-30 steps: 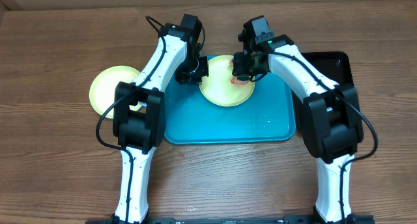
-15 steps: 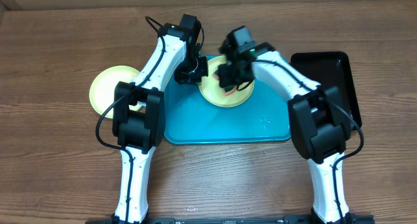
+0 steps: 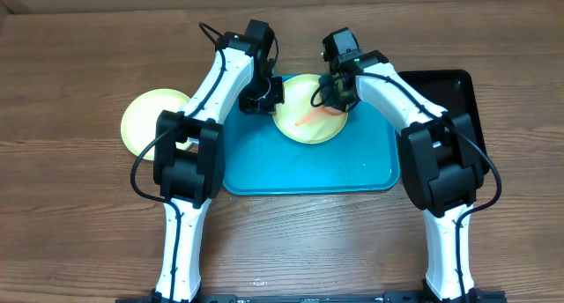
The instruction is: Clean dirty plates on tray and stack at the side
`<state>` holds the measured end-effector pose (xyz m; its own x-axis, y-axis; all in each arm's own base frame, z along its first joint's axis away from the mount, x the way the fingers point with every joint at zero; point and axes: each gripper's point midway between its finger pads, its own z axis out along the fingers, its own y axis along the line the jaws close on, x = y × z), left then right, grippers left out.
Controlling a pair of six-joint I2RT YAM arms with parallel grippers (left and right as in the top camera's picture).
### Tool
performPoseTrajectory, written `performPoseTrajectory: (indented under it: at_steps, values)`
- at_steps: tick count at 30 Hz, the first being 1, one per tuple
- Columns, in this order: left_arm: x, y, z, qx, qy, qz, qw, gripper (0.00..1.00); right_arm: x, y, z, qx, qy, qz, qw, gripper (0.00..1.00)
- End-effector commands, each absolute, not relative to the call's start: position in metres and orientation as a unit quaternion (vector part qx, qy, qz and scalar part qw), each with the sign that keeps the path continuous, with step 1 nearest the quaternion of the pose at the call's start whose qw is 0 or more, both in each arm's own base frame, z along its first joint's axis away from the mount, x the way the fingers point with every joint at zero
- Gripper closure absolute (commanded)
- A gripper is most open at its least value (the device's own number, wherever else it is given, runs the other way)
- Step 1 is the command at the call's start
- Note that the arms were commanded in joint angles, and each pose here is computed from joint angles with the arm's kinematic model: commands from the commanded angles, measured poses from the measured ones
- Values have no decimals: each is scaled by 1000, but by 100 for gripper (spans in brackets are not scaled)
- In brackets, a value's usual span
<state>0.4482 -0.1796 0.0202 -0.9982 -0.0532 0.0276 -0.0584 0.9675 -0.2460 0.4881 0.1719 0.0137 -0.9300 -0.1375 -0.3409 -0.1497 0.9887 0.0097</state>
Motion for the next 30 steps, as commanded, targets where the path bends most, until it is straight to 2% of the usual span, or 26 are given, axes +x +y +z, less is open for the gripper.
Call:
performPoseTrajectory:
  at_steps: [1, 5, 10, 16, 23, 27, 30]
  values:
    - [448, -182, 22, 14, -992, 121, 9, 96, 492, 171, 8, -75, 982, 6, 176, 96]
    - [448, -182, 22, 14, -992, 122, 9, 96, 465, 259, 20, -135, 959, 206, 140, 96]
    - [448, -182, 22, 14, -992, 122, 9, 96, 436, 285, 21, -156, 951, 249, 95, 96]
    - [448, -182, 22, 14, -992, 121, 9, 96, 427, 259, 22, -152, 963, 214, 57, 96]
    - [447, -181, 22, 14, -993, 121, 11, 96, 467, 178, 28, -122, 985, -16, 121, 96]
    - [447, -181, 22, 14, -993, 121, 11, 96, 488, 187, 33, -133, 977, -6, 167, 96]
    - [447, -181, 22, 14, -993, 121, 11, 96, 490, 213, 35, -160, 969, 51, 178, 96]
